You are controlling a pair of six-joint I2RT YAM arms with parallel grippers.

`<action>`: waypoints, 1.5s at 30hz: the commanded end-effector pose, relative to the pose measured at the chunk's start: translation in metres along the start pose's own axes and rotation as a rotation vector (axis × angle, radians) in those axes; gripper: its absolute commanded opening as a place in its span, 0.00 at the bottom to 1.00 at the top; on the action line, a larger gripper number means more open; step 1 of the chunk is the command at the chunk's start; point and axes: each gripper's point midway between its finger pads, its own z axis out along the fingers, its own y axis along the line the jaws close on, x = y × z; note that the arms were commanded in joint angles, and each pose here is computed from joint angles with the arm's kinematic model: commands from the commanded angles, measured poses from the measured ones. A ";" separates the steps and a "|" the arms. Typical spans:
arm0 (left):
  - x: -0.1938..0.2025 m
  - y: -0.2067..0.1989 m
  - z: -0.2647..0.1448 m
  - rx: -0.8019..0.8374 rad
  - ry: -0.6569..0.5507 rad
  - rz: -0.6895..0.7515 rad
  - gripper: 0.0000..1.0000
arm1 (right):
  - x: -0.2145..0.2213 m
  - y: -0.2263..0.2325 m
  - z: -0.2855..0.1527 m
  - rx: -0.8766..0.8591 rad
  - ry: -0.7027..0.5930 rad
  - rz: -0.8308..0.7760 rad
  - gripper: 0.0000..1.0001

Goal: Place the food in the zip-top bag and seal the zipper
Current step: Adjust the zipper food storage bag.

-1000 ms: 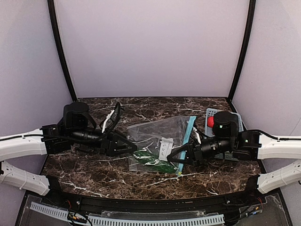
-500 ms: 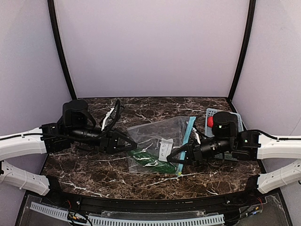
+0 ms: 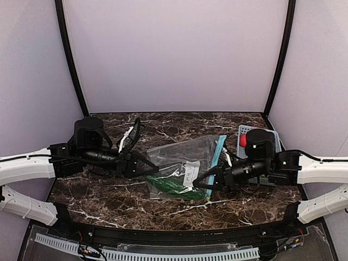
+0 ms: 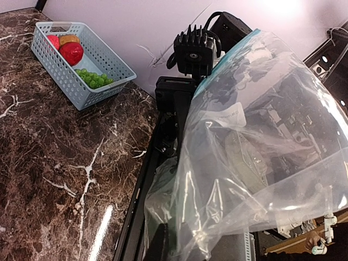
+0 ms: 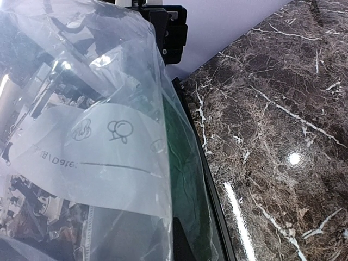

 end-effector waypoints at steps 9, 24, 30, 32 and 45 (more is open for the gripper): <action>0.010 0.003 0.000 0.015 0.003 -0.023 0.19 | -0.016 0.005 -0.006 0.014 -0.067 -0.029 0.00; 0.018 0.005 0.004 0.027 0.010 -0.044 0.43 | -0.018 0.005 -0.006 0.013 -0.080 -0.027 0.00; 0.020 0.005 0.004 0.029 0.004 -0.047 0.55 | -0.017 0.003 -0.004 0.016 -0.080 -0.024 0.00; 0.020 0.005 0.005 0.031 0.003 -0.047 0.60 | -0.016 0.002 -0.004 0.016 -0.076 -0.022 0.00; 0.018 0.006 0.005 0.027 -0.011 -0.035 0.22 | -0.014 0.001 -0.002 0.010 -0.069 -0.015 0.00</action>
